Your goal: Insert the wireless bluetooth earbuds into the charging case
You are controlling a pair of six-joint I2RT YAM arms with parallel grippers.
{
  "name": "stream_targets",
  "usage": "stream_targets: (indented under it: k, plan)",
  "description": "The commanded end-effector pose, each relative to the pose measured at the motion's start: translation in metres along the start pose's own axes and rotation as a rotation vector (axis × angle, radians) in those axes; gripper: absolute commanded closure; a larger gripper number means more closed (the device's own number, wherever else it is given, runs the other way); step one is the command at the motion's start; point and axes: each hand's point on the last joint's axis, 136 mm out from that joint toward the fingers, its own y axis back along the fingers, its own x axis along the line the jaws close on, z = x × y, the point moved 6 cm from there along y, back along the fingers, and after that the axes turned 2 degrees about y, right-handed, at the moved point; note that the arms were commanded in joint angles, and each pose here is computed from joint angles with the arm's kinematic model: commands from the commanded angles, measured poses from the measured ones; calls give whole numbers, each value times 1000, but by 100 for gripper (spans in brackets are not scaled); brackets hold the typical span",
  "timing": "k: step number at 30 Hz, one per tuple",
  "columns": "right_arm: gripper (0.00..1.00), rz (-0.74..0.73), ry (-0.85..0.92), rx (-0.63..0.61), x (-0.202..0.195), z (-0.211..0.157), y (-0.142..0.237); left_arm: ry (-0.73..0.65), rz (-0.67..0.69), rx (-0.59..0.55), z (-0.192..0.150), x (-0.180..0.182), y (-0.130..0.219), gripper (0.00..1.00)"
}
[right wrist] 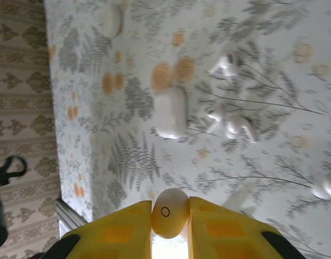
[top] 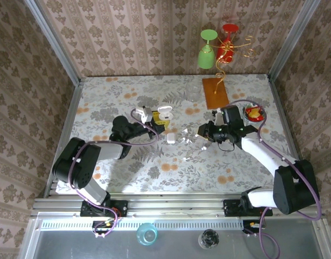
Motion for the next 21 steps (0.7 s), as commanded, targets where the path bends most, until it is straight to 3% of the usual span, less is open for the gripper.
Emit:
stream_targets:
  k: [1,14,21]
  plan:
    - [78,47,66,31,28,3,4,-49,0,0,-6,0,0,69]
    - [78,163,271,18,112,9,1,-74,-12,35,-24,-2,-3,70]
    - [78,165,332,23,135,12,-17,-97,-32,35,-23,-5,-6,70]
